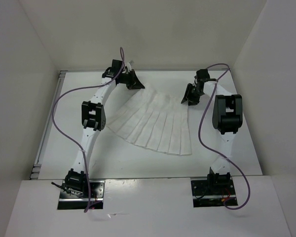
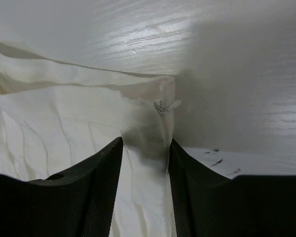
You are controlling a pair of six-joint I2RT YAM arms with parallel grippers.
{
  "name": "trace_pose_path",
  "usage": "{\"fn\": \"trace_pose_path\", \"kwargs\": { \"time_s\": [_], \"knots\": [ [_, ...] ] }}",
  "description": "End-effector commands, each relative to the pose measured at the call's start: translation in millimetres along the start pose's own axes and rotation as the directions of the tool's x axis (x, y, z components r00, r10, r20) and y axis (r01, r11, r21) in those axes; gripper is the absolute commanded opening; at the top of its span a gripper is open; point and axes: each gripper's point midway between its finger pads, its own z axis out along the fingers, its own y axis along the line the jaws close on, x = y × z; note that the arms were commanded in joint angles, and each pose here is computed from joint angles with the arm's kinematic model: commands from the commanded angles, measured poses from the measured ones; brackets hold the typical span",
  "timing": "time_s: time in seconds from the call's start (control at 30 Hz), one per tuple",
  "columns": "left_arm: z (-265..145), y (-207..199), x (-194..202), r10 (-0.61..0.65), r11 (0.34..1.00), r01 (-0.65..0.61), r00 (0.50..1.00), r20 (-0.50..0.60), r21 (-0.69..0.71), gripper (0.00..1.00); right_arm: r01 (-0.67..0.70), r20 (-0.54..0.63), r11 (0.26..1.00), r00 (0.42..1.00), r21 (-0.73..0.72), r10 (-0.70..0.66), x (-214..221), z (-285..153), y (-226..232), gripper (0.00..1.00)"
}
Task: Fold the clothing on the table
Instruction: Flatten the skirt out
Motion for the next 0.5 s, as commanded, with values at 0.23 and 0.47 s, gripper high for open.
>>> {"fn": "trace_pose_path", "kwargs": {
  "time_s": [0.23, 0.47],
  "knots": [
    [-1, 0, 11, -0.014, 1.000, 0.013, 0.999, -0.046, -0.009, 0.00, 0.027, 0.088, 0.999, 0.996, 0.040, -0.031, -34, 8, -3, 0.48],
    [-6, 13, 11, -0.034, 0.999, 0.032, 0.998, -0.048, -0.025, 0.00, 0.017, 0.128, 0.999, 0.991, 0.049, -0.023, -50, -3, -13, 0.48]
  ]
}}
